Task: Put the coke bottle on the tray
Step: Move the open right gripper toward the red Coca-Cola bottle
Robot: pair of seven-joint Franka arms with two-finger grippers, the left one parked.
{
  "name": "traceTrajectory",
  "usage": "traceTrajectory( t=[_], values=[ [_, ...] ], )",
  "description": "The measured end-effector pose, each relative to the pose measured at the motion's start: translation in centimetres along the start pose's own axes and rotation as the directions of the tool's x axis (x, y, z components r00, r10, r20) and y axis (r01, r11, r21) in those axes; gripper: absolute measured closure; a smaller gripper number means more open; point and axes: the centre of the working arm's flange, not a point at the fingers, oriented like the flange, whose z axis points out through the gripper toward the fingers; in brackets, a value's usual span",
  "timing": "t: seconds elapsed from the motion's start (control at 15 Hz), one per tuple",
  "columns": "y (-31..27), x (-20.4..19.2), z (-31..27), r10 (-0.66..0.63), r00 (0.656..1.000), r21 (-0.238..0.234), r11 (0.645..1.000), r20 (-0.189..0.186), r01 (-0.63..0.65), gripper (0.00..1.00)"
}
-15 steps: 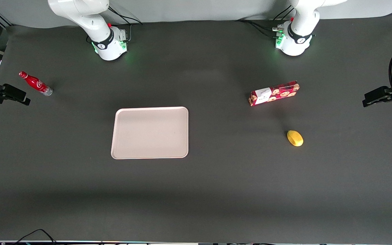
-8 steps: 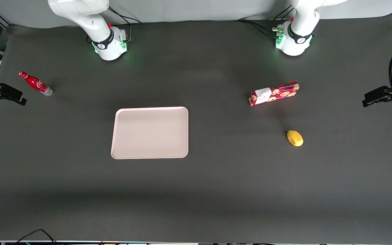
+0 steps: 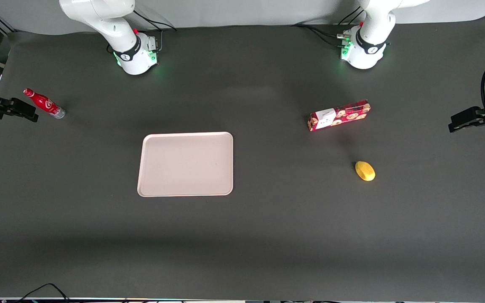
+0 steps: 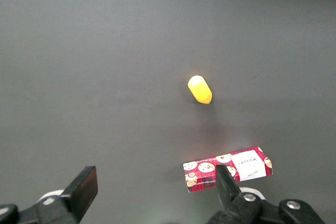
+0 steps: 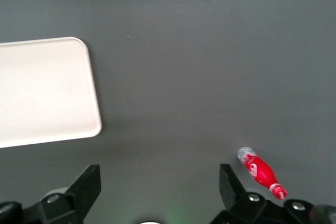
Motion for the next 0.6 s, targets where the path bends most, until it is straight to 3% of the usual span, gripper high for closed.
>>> traceTrajectory(
  t=[0.2,0.6],
  values=[
    [3.9,-4.5,3.3,0.030,0.998,-0.024,0.999,-0.059,-0.031,0.00],
    [15.9,-13.1,12.2,0.082,0.995,0.110,0.991,-0.050,-0.076,0.00]
  ],
)
